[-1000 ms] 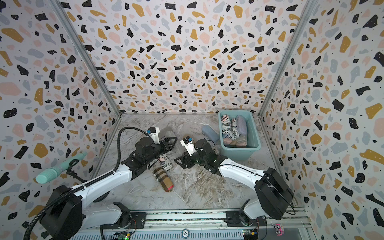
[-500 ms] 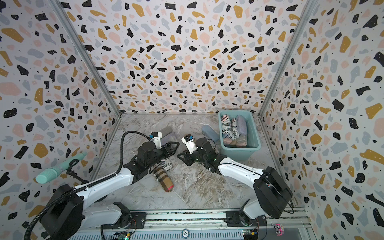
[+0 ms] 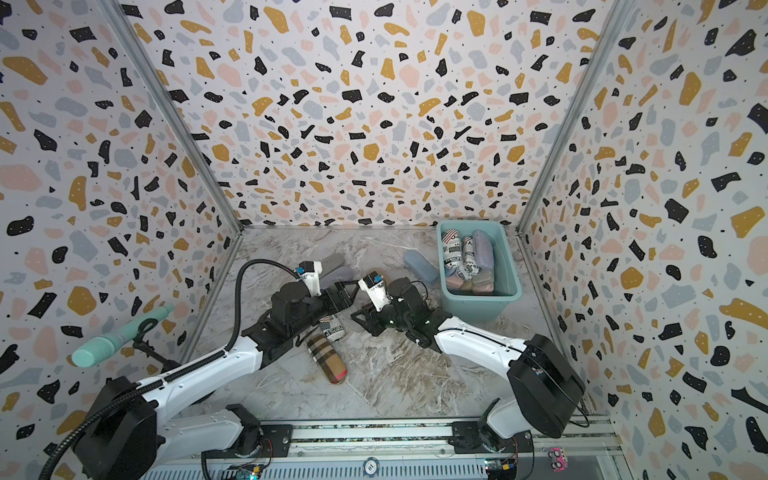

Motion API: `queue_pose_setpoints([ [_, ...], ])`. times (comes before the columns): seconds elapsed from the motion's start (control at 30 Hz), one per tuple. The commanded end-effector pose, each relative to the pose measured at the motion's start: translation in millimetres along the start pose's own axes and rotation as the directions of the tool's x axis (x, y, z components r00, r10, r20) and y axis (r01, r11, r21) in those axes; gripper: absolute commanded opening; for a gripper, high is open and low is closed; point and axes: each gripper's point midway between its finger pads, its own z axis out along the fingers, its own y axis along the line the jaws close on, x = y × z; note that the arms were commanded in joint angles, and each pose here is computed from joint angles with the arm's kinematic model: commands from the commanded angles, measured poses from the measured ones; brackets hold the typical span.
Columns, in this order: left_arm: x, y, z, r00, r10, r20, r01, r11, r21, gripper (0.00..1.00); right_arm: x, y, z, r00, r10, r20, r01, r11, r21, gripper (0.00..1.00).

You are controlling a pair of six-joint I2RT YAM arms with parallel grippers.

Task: Put the glasses cases into the storage boxes
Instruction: Pick up the glasses case at the center of the board, then place the glasses case in the storage box.

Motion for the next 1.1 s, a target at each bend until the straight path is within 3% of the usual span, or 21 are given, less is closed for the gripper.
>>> queue_pose_setpoints([
  [0.0,-35.1,-9.3,-16.5,0.991,0.048,0.123,-0.043,0.998,-0.042,0.99,-26.9,4.7,-17.0,0.997,-0.034,0.073,0.032,0.999,0.033,0.31],
  [0.3,-66.6,29.4,-62.9,0.954,0.069,0.291,0.016,0.96,-0.279,0.99,-49.0,-27.1,-45.7,0.992,-0.007,0.128,-0.011,0.99,0.141,0.31],
  [0.63,-40.4,79.9,-75.3,0.963,0.084,0.254,0.033,0.904,-0.426,1.0,-85.3,-85.9,-113.7,0.976,0.005,0.219,-0.078,0.941,0.328,0.31],
  [0.9,-26.6,94.6,-77.1,0.97,0.062,0.233,0.051,0.892,-0.448,0.99,-121.0,-165.7,-193.3,0.932,0.046,0.36,-0.234,0.834,0.499,0.31],
  [1.07,-26.5,93.5,-77.0,0.973,0.064,0.223,0.044,0.893,-0.448,0.99,-124.6,-224.7,-229.6,0.912,0.082,0.401,-0.329,0.73,0.599,0.31],
])
